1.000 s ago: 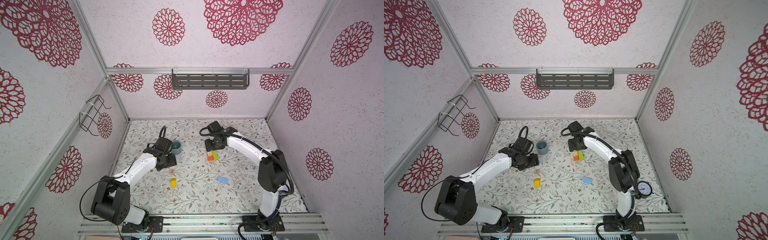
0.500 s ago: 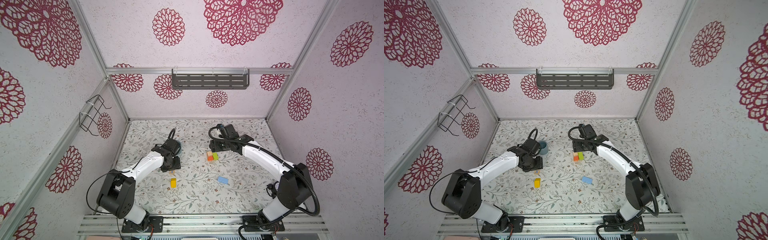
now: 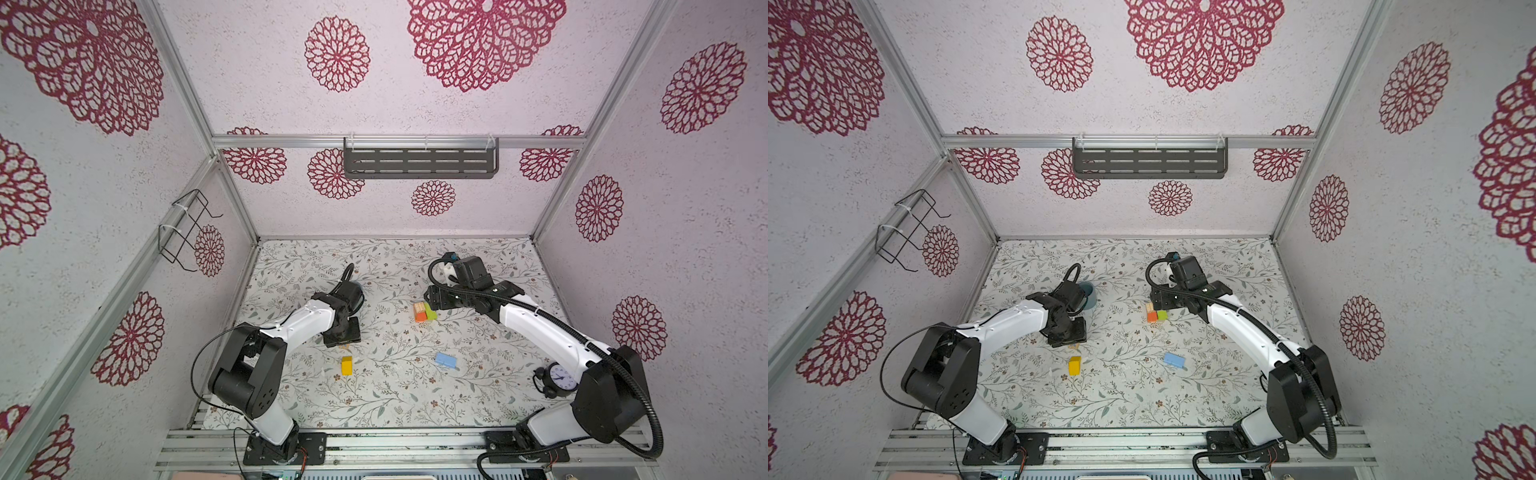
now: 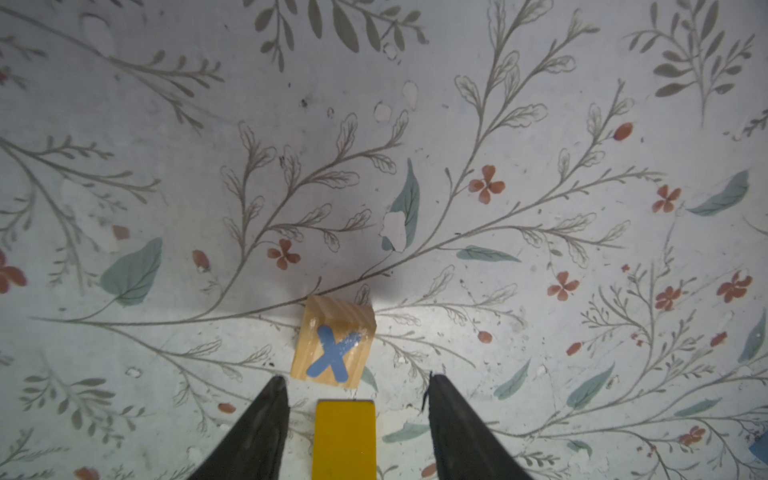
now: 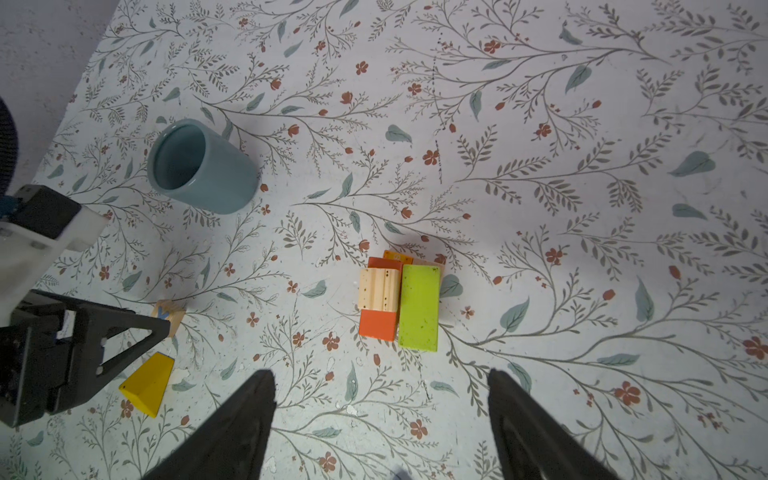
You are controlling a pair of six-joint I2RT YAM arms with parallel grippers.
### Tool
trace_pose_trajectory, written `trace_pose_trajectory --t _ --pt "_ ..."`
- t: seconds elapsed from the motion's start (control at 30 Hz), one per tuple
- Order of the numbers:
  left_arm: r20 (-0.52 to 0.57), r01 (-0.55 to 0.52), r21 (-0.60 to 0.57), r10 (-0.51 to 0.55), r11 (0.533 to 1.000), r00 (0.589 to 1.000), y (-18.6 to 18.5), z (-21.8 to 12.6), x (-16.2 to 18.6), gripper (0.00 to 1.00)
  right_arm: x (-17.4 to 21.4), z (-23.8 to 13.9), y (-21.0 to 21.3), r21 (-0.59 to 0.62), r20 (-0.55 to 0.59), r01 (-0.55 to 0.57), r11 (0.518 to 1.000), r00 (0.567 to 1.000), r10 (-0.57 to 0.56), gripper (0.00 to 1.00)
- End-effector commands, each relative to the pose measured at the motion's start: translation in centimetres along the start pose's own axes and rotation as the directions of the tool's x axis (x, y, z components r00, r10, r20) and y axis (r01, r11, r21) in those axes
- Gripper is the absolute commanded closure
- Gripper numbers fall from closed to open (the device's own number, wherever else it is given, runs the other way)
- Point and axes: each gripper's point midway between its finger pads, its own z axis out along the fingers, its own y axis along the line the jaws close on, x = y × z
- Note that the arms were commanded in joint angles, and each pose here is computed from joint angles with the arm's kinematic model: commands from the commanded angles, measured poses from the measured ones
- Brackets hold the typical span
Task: Build the wood block tower
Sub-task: 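Lower the left gripper and close it on the blue-X wooden cube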
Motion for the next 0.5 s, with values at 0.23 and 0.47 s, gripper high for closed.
trace_pose_trajectory --t 0.23,0.47 --pt "-0.001 0.018 -0.029 -0.018 0.999 1.0 1.1 1.4 -0.8 0.46 -1.3 -0.9 0.3 -0.022 0.044 0.017 1.0 0.999 -0.016 0.15" --pt "-0.013 0.016 -0.024 -0.016 1.0 1.0 0.9 2.1 -1.0 0.54 -1.5 -1.0 0.3 -0.02 0.045 0.017 1.0 0.999 -0.016 0.02"
